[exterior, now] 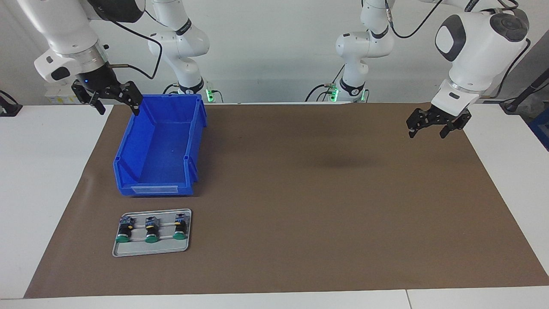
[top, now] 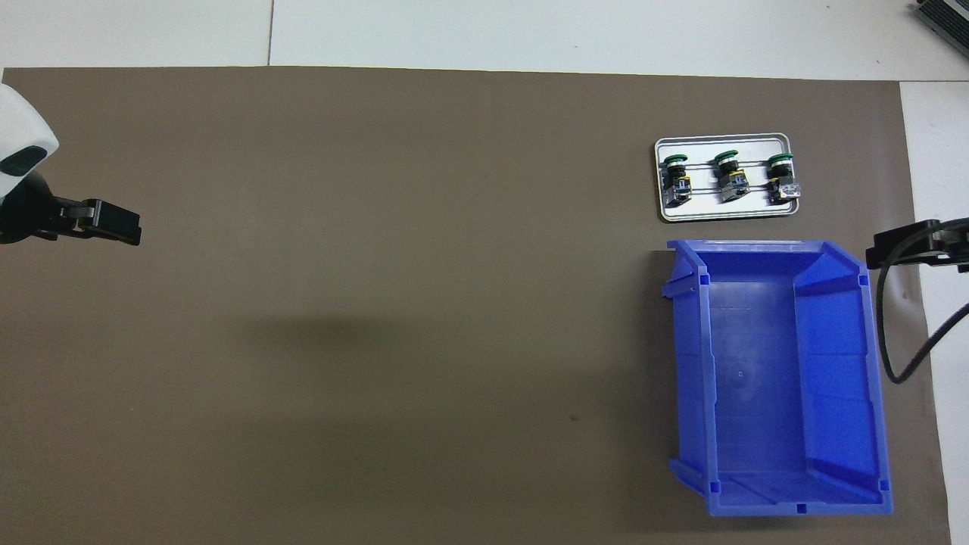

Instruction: Place and press button with both arms

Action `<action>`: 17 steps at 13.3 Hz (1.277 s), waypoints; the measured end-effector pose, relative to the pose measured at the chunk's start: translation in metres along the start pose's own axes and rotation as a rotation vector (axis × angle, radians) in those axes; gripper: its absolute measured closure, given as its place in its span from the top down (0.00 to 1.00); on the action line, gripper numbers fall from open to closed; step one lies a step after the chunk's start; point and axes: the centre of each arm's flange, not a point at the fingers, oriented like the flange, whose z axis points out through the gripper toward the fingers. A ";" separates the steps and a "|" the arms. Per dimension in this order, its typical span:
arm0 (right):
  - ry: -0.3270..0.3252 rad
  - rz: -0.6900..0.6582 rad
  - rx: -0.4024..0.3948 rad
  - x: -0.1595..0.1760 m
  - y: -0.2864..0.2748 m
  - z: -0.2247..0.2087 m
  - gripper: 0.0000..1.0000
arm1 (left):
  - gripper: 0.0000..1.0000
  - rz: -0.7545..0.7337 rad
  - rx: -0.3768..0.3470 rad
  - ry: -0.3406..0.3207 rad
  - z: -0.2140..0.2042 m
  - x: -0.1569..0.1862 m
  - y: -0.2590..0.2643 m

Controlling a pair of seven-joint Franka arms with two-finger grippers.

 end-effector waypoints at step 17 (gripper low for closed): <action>0.036 0.025 0.002 0.002 0.015 0.012 1.00 | 1.00 0.000 0.000 0.000 0.000 0.000 0.000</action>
